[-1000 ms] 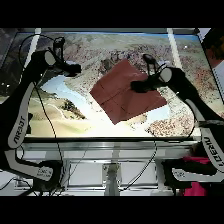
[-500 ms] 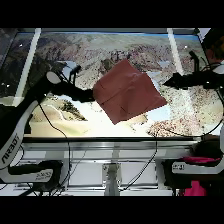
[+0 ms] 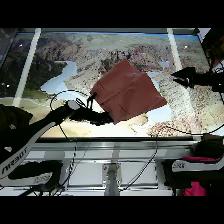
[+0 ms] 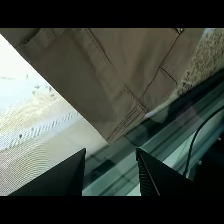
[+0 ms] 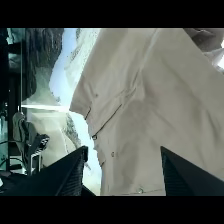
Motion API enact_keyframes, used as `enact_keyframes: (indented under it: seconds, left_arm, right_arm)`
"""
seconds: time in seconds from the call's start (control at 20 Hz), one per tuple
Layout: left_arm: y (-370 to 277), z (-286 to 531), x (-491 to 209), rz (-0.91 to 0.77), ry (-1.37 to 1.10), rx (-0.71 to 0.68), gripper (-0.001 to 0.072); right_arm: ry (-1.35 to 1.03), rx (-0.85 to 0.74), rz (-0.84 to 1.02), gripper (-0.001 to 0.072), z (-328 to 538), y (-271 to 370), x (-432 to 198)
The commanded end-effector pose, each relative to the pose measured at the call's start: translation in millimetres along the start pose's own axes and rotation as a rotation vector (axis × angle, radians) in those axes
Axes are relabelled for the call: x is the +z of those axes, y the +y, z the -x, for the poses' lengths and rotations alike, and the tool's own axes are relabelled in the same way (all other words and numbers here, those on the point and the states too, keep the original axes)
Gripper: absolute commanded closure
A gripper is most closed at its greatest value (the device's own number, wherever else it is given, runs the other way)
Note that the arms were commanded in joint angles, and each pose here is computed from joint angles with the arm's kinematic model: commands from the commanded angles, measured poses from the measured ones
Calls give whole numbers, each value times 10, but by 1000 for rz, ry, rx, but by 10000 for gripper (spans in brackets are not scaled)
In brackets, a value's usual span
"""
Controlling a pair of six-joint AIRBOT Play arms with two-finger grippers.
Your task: Fold the clothes and pants, and hang the long-sleeved shirts on hangers.
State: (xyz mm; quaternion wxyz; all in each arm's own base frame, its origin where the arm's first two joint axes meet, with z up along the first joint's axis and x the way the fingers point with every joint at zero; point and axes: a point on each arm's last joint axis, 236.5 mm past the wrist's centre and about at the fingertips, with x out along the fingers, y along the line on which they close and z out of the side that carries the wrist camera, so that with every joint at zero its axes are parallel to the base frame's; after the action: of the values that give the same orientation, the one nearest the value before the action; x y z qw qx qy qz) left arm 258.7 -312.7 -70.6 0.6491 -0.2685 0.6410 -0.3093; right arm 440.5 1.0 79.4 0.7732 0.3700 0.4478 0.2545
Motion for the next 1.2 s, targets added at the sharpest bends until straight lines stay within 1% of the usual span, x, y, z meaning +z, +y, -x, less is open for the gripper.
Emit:
enact_keyframes:
  seconds: [0.0, 0.1, 0.2, 0.45, 0.65, 0.7, 0.75, 0.8, 0.85, 0.95, 1.05, 1.15]
  left_arm:
    - [64, -88, 107, 66, -73, 27, 329]
    - [69, -93, 235, 98, -126, 21, 329]
    - [68, -122, 378, 181, -181, -7, 329]
    - [108, -264, 428, 330, -186, -57, 333]
    - [40, -262, 520, 367, -215, -104, 346]
    - [31, -268, 536, 383, -218, -113, 370]
    - [17, -270, 558, 403, -223, -126, 480]
    - [-3, -264, 576, 406, -229, -136, 628]
    - [-25, -257, 597, 383, -237, -144, 697]
    - [-5, -226, 638, 294, -254, -135, 698]
    - [98, -137, 713, 243, -274, -108, 700]
    - [259, 31, 795, 179, -294, -53, 701]
  right_arm:
    - [23, 14, 17, 182, -146, 117, -40]
    - [53, 19, 36, 182, -246, 188, -105]
    - [77, 23, 51, 182, -332, 254, -163]
    - [103, 25, 69, 182, -415, 312, -225]
    - [117, -20, 80, 182, -411, 206, -255]
    - [122, -33, 84, 183, -409, 174, -263]
    - [125, -50, 89, 187, -406, 132, -268]
    - [129, -66, 93, 198, -402, 92, -277]
    - [136, -86, 99, 232, -397, 45, -290]
    - [163, -141, 115, 236, -373, -89, -343]
    - [196, -205, 134, 268, -331, -246, -404]
    - [225, -260, 149, 264, -289, -378, -455]
